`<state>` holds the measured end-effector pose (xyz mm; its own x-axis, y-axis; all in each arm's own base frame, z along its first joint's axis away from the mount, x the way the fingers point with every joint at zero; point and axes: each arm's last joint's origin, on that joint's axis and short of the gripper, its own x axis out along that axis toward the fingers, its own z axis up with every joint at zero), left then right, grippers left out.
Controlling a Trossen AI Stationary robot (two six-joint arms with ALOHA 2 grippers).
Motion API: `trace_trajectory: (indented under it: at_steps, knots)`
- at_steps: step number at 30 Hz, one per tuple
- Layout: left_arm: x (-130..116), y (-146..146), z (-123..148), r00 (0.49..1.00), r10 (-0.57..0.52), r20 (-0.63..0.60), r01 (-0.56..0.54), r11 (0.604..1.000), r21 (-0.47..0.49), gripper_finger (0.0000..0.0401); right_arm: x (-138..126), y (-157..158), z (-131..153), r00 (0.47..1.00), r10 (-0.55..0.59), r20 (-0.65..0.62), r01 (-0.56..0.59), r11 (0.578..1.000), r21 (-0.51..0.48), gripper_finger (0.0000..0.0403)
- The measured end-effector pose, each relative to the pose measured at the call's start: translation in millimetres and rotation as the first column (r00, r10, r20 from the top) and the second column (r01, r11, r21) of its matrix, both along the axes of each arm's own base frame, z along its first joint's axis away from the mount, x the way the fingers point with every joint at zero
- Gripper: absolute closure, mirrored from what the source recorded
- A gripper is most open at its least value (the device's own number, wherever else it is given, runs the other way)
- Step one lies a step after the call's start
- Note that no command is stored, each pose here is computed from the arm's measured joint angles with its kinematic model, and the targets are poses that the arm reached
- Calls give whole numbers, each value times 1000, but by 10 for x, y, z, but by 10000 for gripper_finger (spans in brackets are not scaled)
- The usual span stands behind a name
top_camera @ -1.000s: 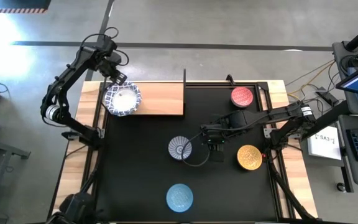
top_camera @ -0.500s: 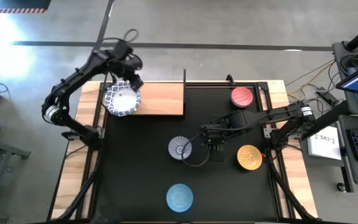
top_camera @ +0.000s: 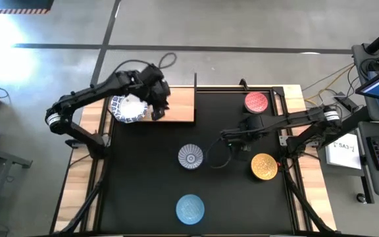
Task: Place and stack bowls onto a shelf
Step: Put the red patterned bowl on the shelf
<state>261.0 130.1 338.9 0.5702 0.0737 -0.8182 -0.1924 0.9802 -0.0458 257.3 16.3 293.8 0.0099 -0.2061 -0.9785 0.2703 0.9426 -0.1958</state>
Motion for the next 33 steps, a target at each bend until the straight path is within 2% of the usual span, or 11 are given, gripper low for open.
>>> trace_trajectory:
  at_steps: [3,7,10,14,17,21,26,33]
  knots:
    - [111,-258,38,996,-86,31,86,996,8,317,-193,-133,-63,997,-69,17,69,998,-2,234]
    - [238,-618,77,974,-214,69,213,977,30,317,-372,-306,-133,977,-154,146,154,988,12,234]
    - [284,-824,83,963,-261,64,258,964,58,317,-486,-438,-208,951,-218,218,219,976,21,234]
    - [315,-1033,79,970,-240,45,235,968,88,317,-597,-607,-360,917,-315,243,332,943,-29,234]
    - [339,-1197,80,964,-260,61,255,964,82,317,-668,-741,-474,889,-404,213,427,902,-71,234]
    - [354,-1390,76,949,-306,72,300,950,84,317,-726,-923,-588,845,-505,176,523,848,-81,234]
    - [352,-1505,48,965,-259,53,250,960,128,317,-724,-1150,-656,820,-532,214,560,822,-105,234]
    - [332,-1623,-115,966,-257,15,254,962,101,317,-742,-1454,-802,774,-574,265,615,781,-104,234]
